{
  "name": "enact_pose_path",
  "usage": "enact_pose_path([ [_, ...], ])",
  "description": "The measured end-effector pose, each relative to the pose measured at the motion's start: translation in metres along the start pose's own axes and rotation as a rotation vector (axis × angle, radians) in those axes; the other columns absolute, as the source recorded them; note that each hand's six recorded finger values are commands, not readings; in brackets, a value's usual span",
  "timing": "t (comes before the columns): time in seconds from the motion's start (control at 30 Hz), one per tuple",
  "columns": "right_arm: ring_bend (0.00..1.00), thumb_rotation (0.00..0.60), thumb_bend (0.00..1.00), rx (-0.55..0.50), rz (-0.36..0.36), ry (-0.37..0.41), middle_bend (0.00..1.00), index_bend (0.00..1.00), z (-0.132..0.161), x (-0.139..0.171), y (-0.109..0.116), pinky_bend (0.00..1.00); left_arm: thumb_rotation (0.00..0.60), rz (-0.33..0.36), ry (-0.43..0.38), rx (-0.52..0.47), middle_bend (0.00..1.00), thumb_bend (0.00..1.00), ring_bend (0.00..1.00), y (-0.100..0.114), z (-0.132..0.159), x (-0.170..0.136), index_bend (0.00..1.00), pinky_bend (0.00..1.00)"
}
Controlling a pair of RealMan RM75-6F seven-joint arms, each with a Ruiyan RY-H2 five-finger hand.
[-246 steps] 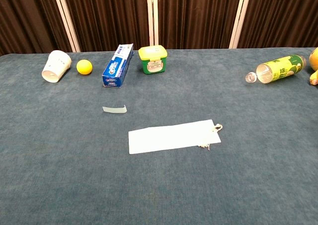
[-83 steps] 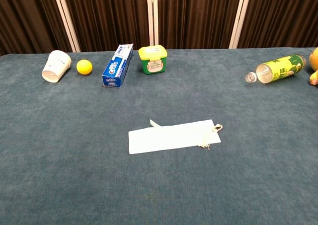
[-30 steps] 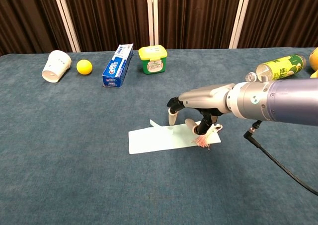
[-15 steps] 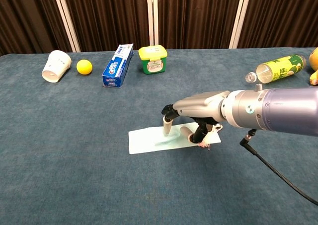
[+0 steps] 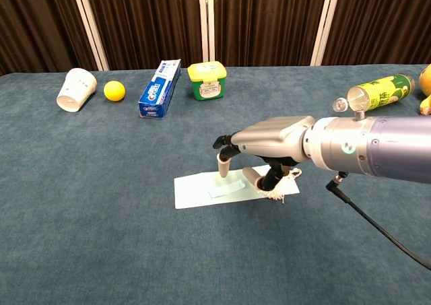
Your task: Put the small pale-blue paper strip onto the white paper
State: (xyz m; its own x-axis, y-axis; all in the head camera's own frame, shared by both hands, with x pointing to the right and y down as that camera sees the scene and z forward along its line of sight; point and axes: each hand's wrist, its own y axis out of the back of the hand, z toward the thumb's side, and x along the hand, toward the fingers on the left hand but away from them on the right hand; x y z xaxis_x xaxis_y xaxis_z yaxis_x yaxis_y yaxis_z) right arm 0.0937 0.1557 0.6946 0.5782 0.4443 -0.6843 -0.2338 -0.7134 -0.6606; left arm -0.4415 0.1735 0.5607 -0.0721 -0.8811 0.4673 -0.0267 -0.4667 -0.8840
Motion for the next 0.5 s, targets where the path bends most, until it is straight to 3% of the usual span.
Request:
enact_pose_path([
  [0.5,0.00,0.600,0.70,0.061,-0.001,-0.029,0.00,0.32,-0.012,-0.004,-0.014,0.00,0.600,-0.001,-0.002,-0.005,0.00,0.00,0.00,0.001,0.000,0.000,0.00,0.00],
])
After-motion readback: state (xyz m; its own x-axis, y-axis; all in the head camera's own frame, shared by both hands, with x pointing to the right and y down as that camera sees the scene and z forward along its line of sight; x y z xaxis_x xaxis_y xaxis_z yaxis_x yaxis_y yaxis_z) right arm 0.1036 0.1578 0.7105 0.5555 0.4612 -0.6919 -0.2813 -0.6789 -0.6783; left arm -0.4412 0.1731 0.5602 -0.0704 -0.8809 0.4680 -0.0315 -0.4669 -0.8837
